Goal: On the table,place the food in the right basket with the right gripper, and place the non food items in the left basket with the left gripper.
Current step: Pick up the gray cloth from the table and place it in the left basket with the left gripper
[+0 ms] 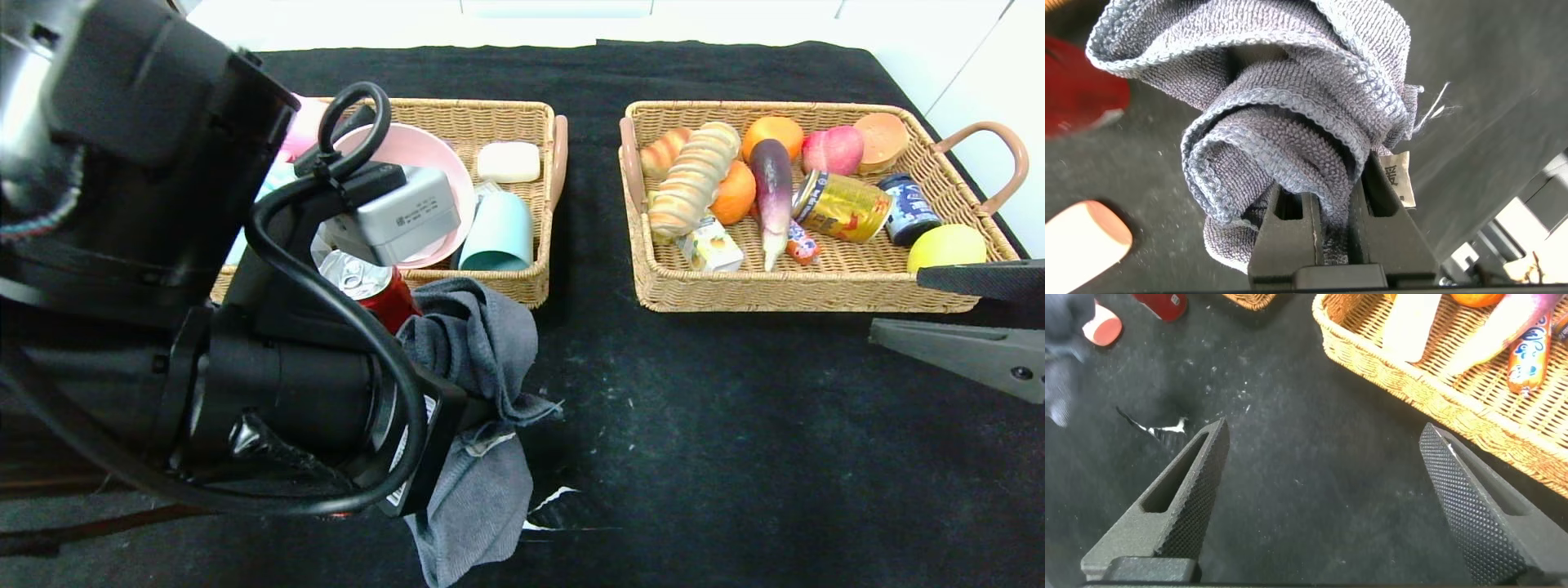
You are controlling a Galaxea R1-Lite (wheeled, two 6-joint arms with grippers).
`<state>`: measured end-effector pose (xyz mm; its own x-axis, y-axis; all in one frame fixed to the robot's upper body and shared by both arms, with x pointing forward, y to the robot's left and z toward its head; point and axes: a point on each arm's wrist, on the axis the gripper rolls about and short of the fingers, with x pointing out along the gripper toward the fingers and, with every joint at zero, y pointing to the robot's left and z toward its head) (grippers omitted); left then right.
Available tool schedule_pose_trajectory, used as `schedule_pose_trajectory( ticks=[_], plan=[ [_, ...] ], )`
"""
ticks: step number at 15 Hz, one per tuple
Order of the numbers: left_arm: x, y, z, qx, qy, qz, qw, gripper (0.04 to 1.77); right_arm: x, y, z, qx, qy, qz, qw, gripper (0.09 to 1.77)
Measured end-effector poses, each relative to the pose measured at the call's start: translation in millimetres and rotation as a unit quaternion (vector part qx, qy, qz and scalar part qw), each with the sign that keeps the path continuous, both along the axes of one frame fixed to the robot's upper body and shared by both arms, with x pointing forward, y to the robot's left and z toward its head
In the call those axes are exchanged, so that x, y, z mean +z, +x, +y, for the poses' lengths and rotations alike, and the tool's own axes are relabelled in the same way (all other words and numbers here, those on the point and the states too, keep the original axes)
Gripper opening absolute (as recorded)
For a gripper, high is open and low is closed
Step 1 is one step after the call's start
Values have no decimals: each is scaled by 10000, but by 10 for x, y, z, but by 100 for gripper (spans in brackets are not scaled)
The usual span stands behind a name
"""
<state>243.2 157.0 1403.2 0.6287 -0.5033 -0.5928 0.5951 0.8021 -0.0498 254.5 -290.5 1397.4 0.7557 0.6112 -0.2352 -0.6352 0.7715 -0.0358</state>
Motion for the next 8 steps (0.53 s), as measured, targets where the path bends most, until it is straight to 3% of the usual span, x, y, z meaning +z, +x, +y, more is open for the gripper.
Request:
schedule_pose_trajectory(
  ticks=[8],
  plan=[
    [404,47,54,141,-605,-534,9966,26,6,-4,1,4,6,-16,10000,170]
  ],
)
